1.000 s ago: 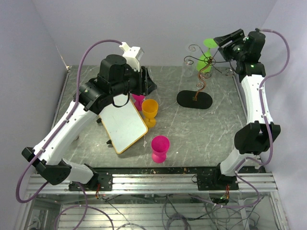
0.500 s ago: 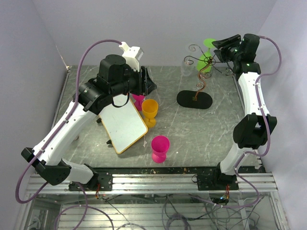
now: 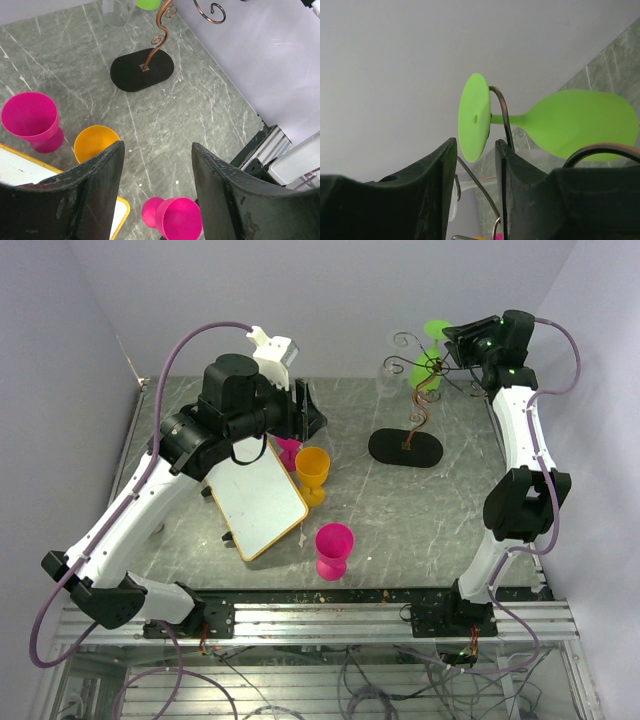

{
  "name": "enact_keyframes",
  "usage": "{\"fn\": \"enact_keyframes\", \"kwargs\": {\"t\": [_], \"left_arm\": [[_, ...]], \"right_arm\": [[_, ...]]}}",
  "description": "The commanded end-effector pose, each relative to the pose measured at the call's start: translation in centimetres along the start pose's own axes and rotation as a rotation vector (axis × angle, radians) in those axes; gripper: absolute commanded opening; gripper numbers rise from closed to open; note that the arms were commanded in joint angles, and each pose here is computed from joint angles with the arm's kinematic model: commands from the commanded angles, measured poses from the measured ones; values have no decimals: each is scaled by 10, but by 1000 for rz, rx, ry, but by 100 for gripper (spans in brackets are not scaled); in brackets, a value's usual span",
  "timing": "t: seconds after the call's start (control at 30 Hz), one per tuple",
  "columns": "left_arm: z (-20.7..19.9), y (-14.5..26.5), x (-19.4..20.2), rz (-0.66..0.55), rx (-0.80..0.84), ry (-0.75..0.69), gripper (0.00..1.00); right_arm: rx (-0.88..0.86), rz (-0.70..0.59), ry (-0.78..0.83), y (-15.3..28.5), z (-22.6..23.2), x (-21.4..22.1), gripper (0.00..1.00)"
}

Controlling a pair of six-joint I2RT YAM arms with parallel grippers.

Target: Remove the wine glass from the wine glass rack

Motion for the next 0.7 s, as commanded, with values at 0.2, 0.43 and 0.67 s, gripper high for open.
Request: {"fn": "enact_keyframes", "kwargs": {"t": [0.2,0.43,0.67], "left_arm": [[-6,21,-22,-92,2,-40,67],[-5,24,-23,-96,-3,-44,66],[-4,24,-21,-92,-10,-39,66]], "right_arm": [[9,-84,-27,-9,2,-19,25],[-44,-93,-72,-7,8,-19,3],[-54,-153,-149,-3,5,-29,0]]}}
Point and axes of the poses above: each gripper's point midway between its finger pads, its own y axis back along the fingers, its own z axis along the line the jaws close on, x = y × z, the point moved 4 cm from there along y, back along the fingers, and after that the axes turned 9 degrees about y, right-handed, at the moved point
